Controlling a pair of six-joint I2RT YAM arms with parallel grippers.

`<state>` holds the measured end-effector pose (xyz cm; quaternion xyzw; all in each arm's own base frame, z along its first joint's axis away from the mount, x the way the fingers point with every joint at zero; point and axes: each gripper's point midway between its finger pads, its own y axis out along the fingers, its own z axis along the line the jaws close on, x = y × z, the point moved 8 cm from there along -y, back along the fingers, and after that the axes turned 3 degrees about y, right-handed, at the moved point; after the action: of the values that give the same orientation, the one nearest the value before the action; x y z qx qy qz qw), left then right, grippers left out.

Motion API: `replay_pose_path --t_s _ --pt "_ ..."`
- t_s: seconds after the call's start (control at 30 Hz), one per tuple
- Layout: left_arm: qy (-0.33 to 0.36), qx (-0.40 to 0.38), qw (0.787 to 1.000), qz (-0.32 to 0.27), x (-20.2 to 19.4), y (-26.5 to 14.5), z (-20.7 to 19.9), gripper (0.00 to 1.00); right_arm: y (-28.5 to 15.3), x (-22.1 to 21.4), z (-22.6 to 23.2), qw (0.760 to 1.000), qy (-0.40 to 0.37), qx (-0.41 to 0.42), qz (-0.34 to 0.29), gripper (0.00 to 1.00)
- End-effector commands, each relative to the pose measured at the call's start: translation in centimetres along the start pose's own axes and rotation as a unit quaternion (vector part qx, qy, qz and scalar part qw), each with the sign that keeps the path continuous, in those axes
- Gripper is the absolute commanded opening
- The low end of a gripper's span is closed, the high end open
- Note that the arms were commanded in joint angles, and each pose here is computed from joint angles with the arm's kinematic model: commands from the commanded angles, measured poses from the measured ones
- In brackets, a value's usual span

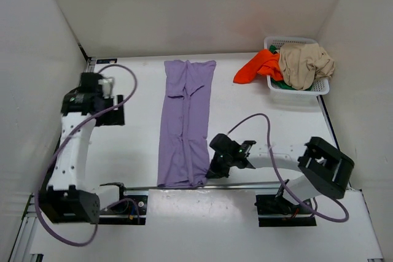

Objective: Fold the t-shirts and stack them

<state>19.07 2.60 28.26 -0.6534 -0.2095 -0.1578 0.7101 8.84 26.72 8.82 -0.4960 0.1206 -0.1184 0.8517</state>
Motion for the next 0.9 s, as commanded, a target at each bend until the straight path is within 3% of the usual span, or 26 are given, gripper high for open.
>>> replay_pose_path --t_s 0.0,0.17,0.3,0.33,0.43,0.5,0.67,0.87 --pt "0.121 -0.016 0.992 -0.026 2.1 -1.2 -4.7 0.91 -1.2 0.6 -4.0 0.994 -0.093 -0.044 -0.023 0.02" --pt "0.244 -0.102 0.962 -0.061 3.5 -4.0 -11.9 0.92 -2.4 -0.1 -5.3 0.982 -0.186 -0.041 0.017 0.12" --pt "0.337 -0.185 0.923 0.033 0.0 -2.5 -17.2 0.88 -3.8 0.4 -5.1 0.98 -0.196 -0.028 -0.012 0.28" --pt "0.348 -0.206 0.914 0.035 -0.5 -2.4 -18.4 0.88 -4.1 0.4 -5.6 0.98 -0.196 -0.032 -0.017 0.34" --pt "0.33 -0.287 0.899 0.031 -1.3 -1.7 -19.3 0.89 -5.8 0.9 -5.1 0.98 -0.186 -0.018 -0.067 0.34" --pt "0.319 -0.334 0.887 -0.01 -1.9 -1.6 -19.6 0.92 -7.3 0.6 -4.5 0.977 -0.189 -0.006 -0.101 0.34" --pt "0.288 -0.369 0.874 0.128 -9.1 5.0 -17.8 0.92 -8.6 1.1 -1.3 0.972 -0.174 0.012 -0.155 0.22" --pt "0.279 -0.381 0.867 0.159 -13.8 9.2 -16.8 0.92 -5.8 0.6 2.6 0.971 -0.203 -0.004 -0.124 0.05"
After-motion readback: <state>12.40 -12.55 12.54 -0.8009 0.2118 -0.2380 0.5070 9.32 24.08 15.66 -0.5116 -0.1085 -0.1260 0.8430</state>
